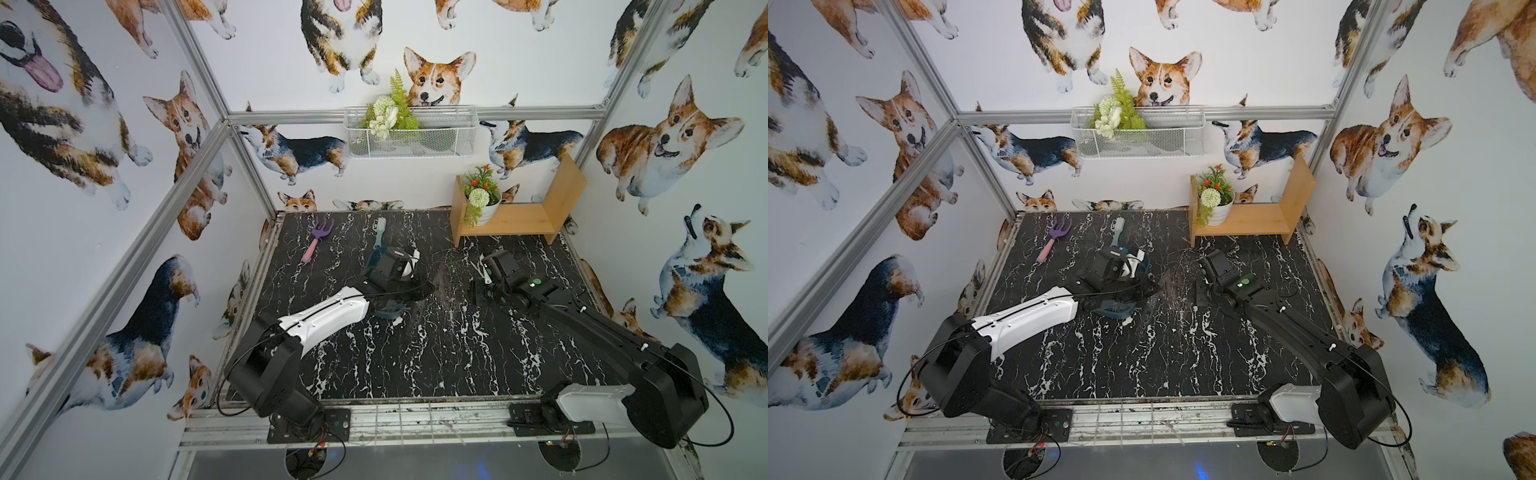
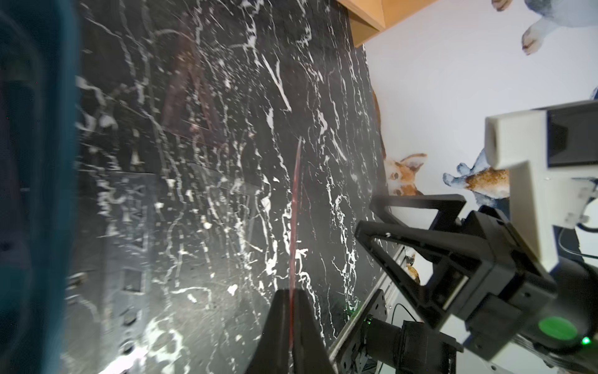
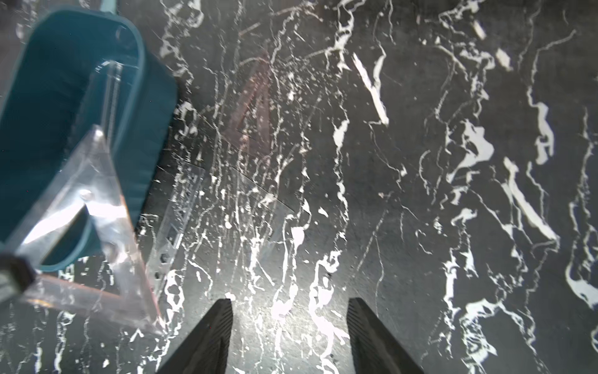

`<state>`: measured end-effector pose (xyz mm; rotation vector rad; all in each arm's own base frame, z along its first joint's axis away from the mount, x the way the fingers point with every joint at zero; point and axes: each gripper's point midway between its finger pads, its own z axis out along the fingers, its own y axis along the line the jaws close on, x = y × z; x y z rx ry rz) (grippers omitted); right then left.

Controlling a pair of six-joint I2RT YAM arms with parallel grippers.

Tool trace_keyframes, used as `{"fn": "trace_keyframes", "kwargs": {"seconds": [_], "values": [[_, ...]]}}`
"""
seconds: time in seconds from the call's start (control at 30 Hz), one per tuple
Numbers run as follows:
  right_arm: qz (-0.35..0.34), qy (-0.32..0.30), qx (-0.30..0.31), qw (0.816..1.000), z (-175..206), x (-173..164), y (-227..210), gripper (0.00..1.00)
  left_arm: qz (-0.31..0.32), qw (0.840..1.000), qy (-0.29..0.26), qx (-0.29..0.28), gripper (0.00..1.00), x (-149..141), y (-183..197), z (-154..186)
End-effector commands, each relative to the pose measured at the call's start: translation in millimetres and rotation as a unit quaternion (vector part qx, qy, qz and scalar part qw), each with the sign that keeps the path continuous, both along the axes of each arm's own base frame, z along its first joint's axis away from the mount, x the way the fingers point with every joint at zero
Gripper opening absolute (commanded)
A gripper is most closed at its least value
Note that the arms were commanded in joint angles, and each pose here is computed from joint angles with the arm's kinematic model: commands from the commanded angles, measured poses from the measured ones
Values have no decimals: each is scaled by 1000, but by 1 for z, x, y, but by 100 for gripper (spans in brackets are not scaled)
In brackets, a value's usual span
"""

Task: Put the scattered rulers into the storage box
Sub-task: Place the ruler in the storage box.

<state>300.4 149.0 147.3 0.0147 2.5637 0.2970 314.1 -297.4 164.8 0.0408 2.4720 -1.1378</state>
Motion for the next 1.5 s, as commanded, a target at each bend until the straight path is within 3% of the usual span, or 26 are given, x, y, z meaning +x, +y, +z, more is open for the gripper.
{"fn": "trace_keyframes", "kwargs": {"seconds": [0.0, 0.27, 0.5, 0.97, 1.47], "values": [[22, -16, 25, 999, 11, 10, 15, 62, -6, 1000, -4, 23, 0, 1, 30, 3], [40, -11, 41, 998, 13, 17, 30, 62, 25, 998, -17, 58, 0, 28, 102, 21], [49, -9, 41, 998, 11, 17, 35, 62, 29, 995, -3, 93, 0, 45, 139, 8], [56, 5, 39, 998, -1, 14, 38, 62, -37, 991, 35, 126, 0, 67, 129, -30], [55, 8, 31, 998, -4, 12, 38, 62, -88, 979, 79, 168, 0, 60, 107, -79]]}}
